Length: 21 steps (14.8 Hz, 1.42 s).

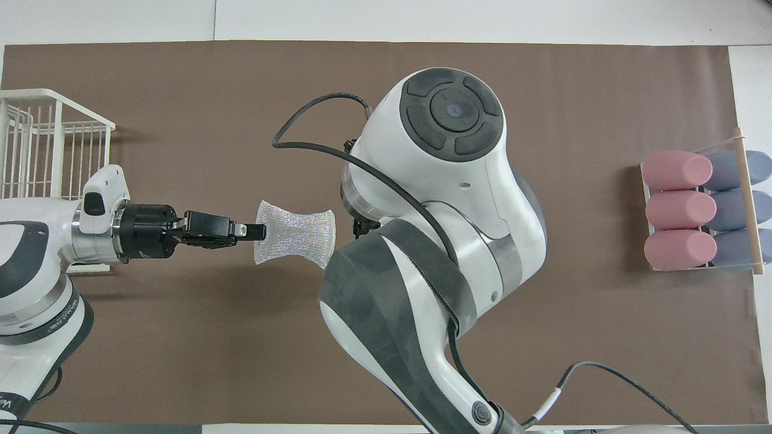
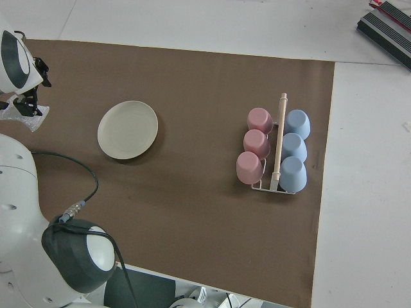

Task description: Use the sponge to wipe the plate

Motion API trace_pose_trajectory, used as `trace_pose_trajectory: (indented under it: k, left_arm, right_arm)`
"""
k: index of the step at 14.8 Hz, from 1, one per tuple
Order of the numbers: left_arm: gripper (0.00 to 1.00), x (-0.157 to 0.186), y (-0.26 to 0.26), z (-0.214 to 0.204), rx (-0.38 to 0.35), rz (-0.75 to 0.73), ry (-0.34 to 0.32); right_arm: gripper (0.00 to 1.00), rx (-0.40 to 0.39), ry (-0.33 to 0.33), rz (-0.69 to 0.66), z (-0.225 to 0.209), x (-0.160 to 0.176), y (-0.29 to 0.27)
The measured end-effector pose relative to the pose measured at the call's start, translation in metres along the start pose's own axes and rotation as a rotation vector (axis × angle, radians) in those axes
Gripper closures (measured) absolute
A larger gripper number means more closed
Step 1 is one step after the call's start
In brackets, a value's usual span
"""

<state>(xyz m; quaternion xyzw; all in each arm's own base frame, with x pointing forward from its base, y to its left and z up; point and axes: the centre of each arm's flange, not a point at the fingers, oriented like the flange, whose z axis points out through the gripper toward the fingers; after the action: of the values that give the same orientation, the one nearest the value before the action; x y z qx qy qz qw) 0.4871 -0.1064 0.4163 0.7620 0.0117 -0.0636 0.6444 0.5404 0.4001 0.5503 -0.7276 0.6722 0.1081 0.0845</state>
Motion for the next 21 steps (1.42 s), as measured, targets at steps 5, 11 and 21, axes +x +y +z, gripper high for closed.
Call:
trace_pose_trajectory:
  k: [5, 11, 21]
  left_arm:
    - [0.96, -0.001, -0.004, 0.001, -0.004, 0.037, -0.006]
    - [0.96, -0.002, -0.006, 0.003, -0.015, 0.041, -0.011]
    - [0.96, -0.002, -0.006, 0.004, -0.02, 0.043, -0.015]
  right_arm:
    - [0.0, 0.009, -0.014, 0.004, 0.001, -0.013, 0.006]
    - [0.0, 0.054, -0.04, -0.012, 0.006, -0.03, 0.01]
    - [0.0, 0.067, -0.07, 0.003, 0.043, -0.056, 0.037]
